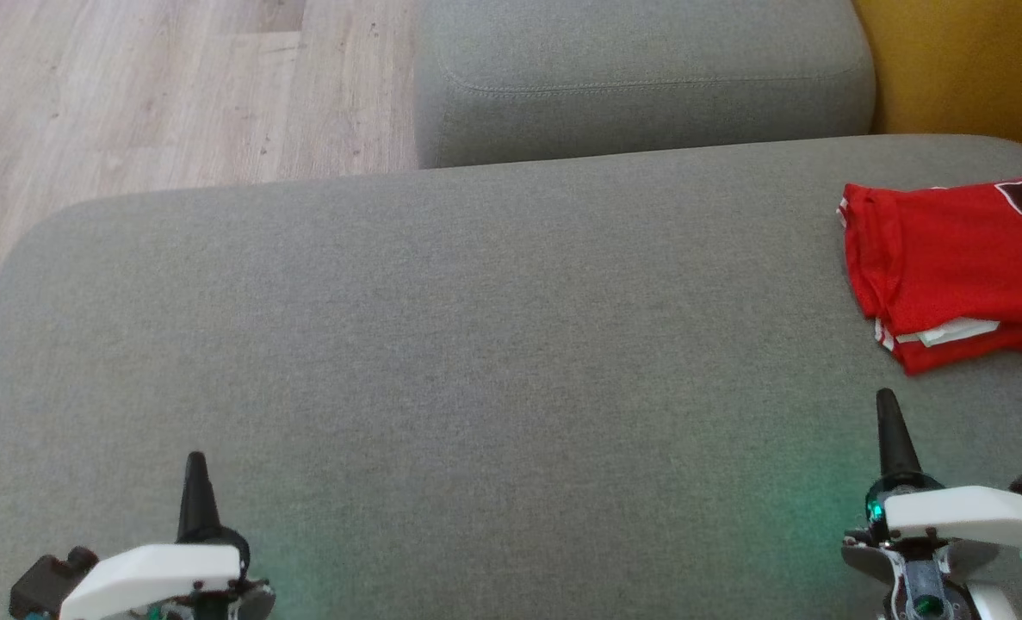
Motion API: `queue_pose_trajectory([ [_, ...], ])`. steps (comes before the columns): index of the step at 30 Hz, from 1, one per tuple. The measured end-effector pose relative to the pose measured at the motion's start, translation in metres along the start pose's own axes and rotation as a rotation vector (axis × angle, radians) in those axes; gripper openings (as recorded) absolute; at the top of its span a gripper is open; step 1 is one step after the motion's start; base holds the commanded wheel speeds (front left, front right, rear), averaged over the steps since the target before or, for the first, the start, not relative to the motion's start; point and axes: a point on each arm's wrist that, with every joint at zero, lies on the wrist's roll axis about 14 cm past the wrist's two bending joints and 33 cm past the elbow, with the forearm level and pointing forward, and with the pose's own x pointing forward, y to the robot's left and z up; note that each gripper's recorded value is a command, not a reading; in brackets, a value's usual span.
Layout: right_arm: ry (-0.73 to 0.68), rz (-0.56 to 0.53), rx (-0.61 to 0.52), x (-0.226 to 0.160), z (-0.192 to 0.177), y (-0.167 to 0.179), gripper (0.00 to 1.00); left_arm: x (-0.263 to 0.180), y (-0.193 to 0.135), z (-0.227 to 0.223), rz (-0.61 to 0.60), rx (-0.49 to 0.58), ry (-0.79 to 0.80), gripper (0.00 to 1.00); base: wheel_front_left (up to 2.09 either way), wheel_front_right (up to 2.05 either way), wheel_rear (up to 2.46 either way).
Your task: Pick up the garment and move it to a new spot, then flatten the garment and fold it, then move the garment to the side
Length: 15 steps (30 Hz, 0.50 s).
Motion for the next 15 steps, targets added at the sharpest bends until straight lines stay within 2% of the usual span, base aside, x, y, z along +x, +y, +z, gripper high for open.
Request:
queue_pose_trajectory([
  [15, -0.017, 0.002, 0.179, 0.0030, 0.0097, 0.0002, 0.00, 0.0065, -0.0069, 0.0073, -0.033, -0.171, 0.001, 0.00, 0.00, 0.00, 0.00],
])
